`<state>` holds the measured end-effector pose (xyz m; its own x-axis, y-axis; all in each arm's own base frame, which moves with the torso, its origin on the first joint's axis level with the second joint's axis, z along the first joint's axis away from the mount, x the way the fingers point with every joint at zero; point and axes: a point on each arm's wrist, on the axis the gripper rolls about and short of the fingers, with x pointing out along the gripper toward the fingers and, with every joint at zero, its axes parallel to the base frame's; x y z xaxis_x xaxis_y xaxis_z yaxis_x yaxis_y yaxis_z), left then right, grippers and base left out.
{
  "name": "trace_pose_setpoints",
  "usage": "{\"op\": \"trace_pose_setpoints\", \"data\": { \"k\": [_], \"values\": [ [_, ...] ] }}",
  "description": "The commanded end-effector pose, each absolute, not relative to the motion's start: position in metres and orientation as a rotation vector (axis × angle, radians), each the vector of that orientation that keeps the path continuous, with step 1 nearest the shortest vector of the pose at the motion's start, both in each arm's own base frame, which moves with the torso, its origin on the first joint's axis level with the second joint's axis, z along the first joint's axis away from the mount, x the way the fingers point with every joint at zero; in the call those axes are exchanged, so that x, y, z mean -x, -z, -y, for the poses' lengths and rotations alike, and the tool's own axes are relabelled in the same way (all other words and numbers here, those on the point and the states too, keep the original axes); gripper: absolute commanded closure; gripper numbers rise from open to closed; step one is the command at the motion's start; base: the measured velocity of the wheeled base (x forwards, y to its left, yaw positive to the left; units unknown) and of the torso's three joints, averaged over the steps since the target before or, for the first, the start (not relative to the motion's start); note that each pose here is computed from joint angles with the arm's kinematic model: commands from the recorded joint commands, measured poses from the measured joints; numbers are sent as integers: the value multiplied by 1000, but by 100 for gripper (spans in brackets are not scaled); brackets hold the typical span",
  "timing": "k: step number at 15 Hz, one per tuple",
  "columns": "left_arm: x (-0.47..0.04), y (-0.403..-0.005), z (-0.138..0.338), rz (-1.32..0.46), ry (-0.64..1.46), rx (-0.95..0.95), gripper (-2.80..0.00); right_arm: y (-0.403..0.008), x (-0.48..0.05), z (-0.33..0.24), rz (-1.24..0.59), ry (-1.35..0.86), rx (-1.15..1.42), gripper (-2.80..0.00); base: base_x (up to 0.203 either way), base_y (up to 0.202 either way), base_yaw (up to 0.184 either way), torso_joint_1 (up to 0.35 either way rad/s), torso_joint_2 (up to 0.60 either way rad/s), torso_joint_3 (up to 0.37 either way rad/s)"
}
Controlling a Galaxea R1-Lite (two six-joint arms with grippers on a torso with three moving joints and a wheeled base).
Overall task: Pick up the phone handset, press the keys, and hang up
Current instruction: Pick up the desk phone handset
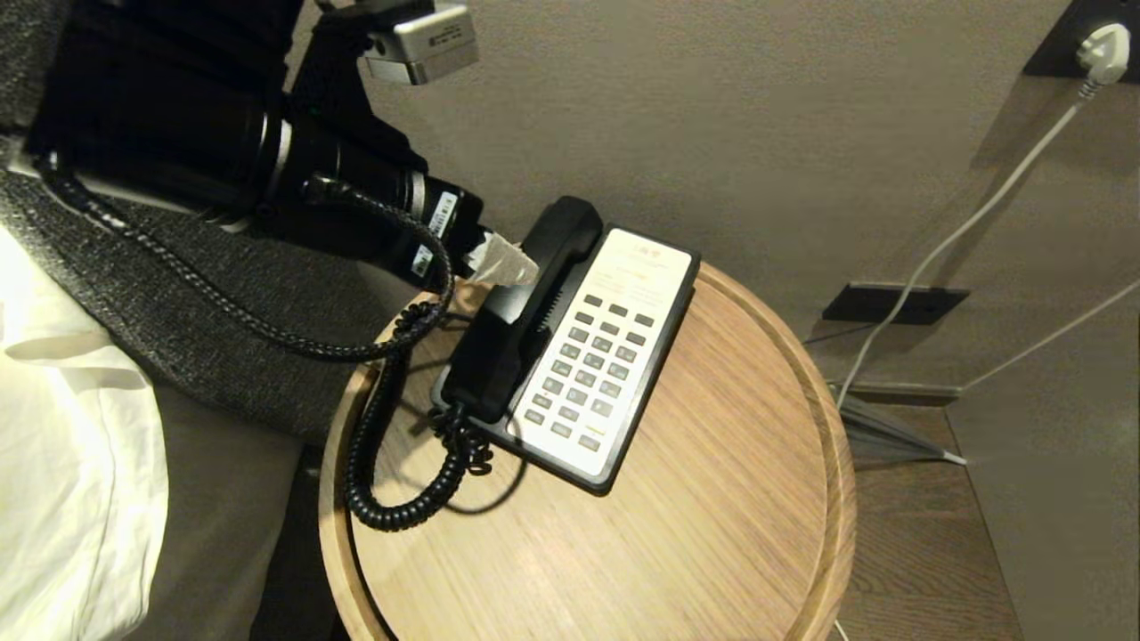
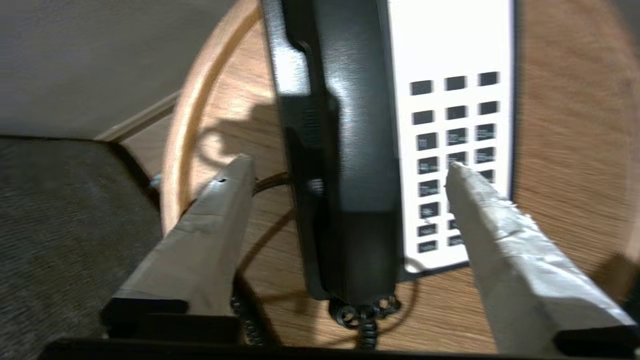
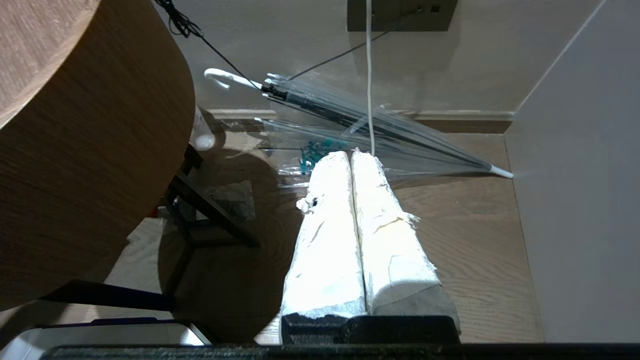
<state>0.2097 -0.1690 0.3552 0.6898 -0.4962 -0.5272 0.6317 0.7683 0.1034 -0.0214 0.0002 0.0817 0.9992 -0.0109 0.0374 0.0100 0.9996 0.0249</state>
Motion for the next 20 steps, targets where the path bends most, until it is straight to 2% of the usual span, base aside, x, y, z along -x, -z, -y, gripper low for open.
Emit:
{"op": "trace_pose_setpoints", "data": {
  "k": [1, 13, 14, 20],
  "values": [
    [-206, -349, 181, -516, 651, -324, -280, -76, 20, 0, 19, 11, -24, 0, 0, 0, 0, 0, 0, 0],
    [-230, -324, 200, -578, 548, -413, -280, -76, 20, 0, 19, 11, -24, 0, 0, 0, 0, 0, 0, 0],
    [-230, -323, 201, -583, 547, -415, 0, -76, 20, 0, 19, 11, -24, 0, 0, 0, 0, 0, 0, 0],
    [-231, -323, 201, -583, 545, -409, 0, -76, 20, 0, 19, 11, -24, 0, 0, 0, 0, 0, 0, 0]
  ]
}}
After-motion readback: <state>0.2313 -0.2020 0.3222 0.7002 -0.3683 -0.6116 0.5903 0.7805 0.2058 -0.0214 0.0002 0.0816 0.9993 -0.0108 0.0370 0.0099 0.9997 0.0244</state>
